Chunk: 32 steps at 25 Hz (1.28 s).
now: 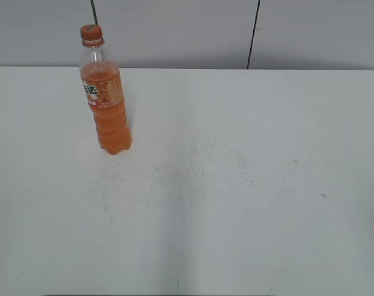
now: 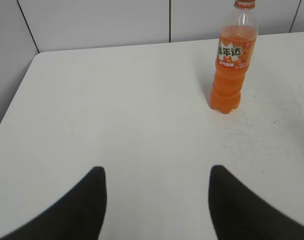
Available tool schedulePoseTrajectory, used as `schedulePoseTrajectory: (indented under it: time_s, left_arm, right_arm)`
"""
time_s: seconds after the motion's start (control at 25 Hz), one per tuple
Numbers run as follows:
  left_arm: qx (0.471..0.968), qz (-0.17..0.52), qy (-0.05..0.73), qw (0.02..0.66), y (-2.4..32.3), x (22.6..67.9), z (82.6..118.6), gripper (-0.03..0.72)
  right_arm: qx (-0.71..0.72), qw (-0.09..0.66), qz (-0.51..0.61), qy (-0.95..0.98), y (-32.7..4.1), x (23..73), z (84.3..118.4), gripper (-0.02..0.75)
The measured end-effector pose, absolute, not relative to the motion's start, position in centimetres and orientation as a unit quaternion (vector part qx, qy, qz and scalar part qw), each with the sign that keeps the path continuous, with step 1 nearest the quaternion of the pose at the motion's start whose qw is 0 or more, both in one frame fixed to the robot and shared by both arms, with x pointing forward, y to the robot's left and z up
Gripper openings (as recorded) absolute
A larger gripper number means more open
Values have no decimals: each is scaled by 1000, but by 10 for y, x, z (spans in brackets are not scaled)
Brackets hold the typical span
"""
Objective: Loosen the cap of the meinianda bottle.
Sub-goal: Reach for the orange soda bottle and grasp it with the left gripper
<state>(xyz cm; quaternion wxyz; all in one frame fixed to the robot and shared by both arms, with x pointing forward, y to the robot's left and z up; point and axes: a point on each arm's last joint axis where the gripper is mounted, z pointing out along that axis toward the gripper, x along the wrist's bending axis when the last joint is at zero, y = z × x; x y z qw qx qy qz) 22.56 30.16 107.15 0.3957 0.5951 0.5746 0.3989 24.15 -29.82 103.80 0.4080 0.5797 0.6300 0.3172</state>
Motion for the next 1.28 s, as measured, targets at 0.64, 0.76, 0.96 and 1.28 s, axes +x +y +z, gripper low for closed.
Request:
schedulePoseTrajectory:
  time_s: [0.64, 0.76, 0.96, 1.28]
  left_arm:
    - [595, 399, 574, 396, 302, 226, 1072, 407]
    - [588, 409, 568, 405, 302, 225, 1079, 407]
    - [574, 427, 554, 424, 301, 239, 1112, 407]
    - [557, 450, 534, 449, 300, 316, 1142, 407]
  right_arm:
    - [580, 408, 317, 630, -298, 241, 1038, 459]
    - [580, 408, 317, 630, -298, 241, 1038, 459]
    - [580, 408, 317, 630, -298, 241, 1038, 459]
    - [580, 408, 317, 630, -298, 241, 1038, 459]
